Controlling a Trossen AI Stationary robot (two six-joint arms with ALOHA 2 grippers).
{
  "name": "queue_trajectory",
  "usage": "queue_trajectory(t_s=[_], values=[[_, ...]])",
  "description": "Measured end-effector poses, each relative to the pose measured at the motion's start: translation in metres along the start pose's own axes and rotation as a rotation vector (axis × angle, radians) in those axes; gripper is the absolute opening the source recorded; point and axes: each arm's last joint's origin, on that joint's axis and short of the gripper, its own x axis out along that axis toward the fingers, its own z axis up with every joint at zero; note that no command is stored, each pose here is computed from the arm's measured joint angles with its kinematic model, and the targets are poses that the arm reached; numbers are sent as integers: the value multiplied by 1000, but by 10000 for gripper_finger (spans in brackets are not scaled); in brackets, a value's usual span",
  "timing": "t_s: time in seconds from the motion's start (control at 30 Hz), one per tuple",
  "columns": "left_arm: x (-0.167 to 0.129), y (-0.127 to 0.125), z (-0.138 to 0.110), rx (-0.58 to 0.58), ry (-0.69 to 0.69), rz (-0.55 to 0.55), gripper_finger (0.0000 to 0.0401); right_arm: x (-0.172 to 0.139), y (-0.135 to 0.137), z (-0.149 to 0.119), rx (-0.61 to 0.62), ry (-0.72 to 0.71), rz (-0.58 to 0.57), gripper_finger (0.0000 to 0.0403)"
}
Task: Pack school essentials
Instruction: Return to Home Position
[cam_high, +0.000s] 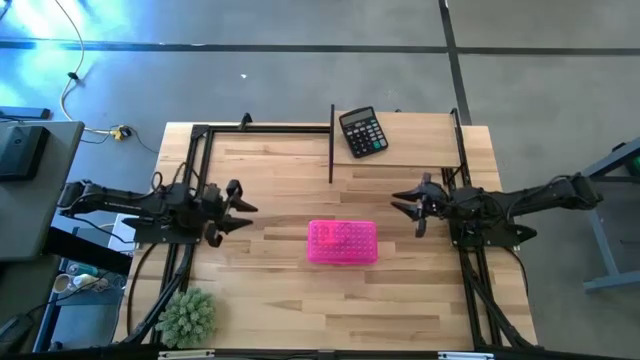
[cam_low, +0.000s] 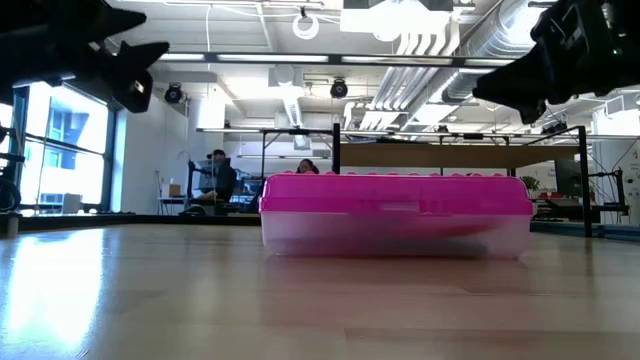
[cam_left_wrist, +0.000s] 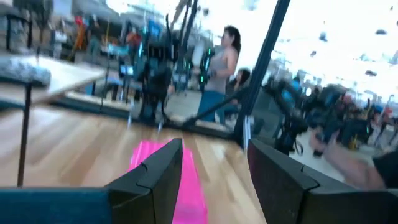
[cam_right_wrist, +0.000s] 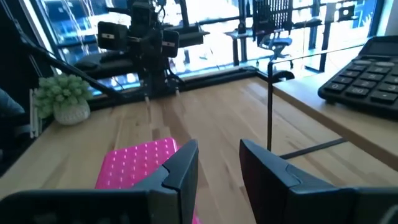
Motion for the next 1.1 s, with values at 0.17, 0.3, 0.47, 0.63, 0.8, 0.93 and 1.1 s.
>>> queue_trajectory(t_s=[0.17, 0.3, 0.47, 0.63, 0.8, 0.93, 1.1], values=[[-7, -3, 9, 5, -93, -19, 172, -10, -4, -7, -13, -46, 8, 108], [-13, -5, 14, 16, -146, -34, 172, -17, -8, -9, -19, -46, 4, 108], [-21, -7, 18, 11, -101, -13, 172, -27, -12, -13, -12, -22, -1, 108], [-26, -4, 13, 15, 37, 111, 172, -36, -16, -16, 0, -21, -25, 108], [-25, 0, 5, 34, 63, 161, 172, -35, -17, -19, -4, 8, -59, 108], [-23, 4, -8, 46, 81, 173, 172, -36, -17, -20, 8, 17, -59, 108], [-22, 5, -10, 97, 78, 169, 172, -35, -18, -20, 9, 14, -89, 108]])
